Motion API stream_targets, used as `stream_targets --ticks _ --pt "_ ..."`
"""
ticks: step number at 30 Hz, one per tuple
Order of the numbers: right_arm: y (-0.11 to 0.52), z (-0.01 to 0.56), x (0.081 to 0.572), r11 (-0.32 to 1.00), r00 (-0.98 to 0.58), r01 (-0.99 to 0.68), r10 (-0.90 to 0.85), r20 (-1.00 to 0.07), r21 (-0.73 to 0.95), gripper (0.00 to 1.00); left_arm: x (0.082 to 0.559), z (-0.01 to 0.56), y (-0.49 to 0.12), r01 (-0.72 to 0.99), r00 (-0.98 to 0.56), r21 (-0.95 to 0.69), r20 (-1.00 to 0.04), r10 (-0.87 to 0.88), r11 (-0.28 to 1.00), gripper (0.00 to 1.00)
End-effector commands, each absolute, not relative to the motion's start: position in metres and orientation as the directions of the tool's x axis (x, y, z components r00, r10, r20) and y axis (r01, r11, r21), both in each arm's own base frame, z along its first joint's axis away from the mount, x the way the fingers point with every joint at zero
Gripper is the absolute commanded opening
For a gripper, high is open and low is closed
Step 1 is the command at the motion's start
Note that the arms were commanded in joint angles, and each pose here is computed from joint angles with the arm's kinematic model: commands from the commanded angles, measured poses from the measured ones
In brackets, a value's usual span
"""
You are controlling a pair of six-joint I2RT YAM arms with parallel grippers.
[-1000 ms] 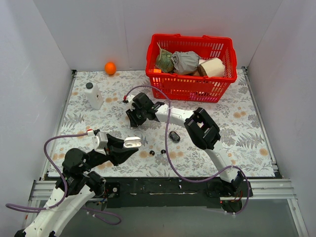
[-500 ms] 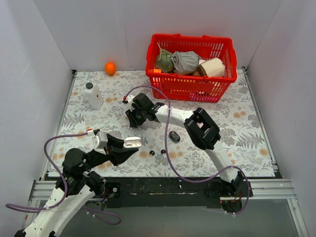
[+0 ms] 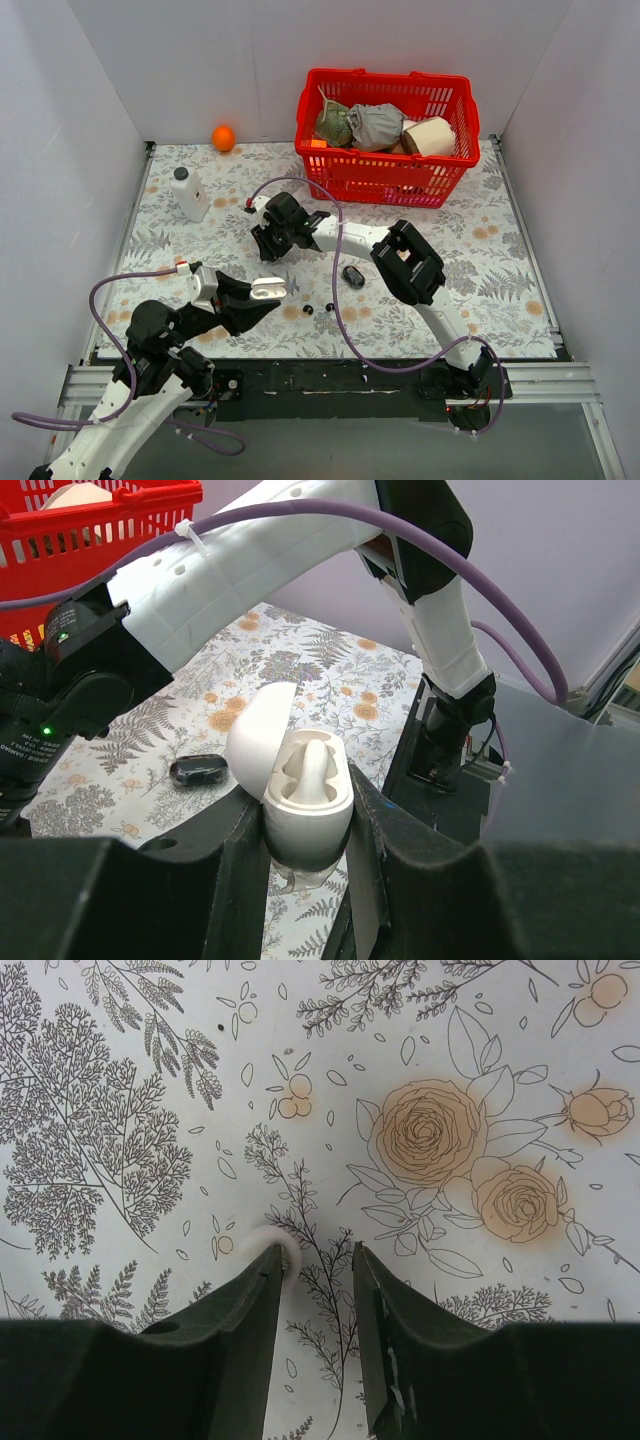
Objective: Insert the wireless bluetooth earbuds into the charging case
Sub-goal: Pick up the earbud from the center of the board.
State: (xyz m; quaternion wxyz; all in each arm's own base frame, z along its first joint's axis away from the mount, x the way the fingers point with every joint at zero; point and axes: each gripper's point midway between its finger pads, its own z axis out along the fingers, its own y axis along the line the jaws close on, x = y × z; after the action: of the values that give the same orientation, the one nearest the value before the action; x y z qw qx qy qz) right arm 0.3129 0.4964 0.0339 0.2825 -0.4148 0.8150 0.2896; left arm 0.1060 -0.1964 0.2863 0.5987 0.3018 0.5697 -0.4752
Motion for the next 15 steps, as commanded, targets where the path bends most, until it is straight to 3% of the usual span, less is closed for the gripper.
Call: stream_targets --ticks 1,9,15 --pt "0.494 0.031 0.293 0.463 -0.486 -0.854 -0.548 -0.681 0.237 0.43 0.104 0.286 -0.196 0.916 -0.097 -0.177 -0.968 -0.231 0.359 0.00" --pt "0.490 0.026 0.286 0.463 -0.490 -0.853 -0.556 -0.671 0.239 0.44 0.103 0.285 -0.196 0.917 -0.098 -0.178 -0.968 -0.231 0.356 0.00" --pt "0.488 0.025 0.280 0.456 -0.490 -0.855 -0.558 -0.670 0.247 0.35 0.103 0.286 -0.196 0.918 -0.095 -0.175 -0.968 -0.231 0.356 0.00"
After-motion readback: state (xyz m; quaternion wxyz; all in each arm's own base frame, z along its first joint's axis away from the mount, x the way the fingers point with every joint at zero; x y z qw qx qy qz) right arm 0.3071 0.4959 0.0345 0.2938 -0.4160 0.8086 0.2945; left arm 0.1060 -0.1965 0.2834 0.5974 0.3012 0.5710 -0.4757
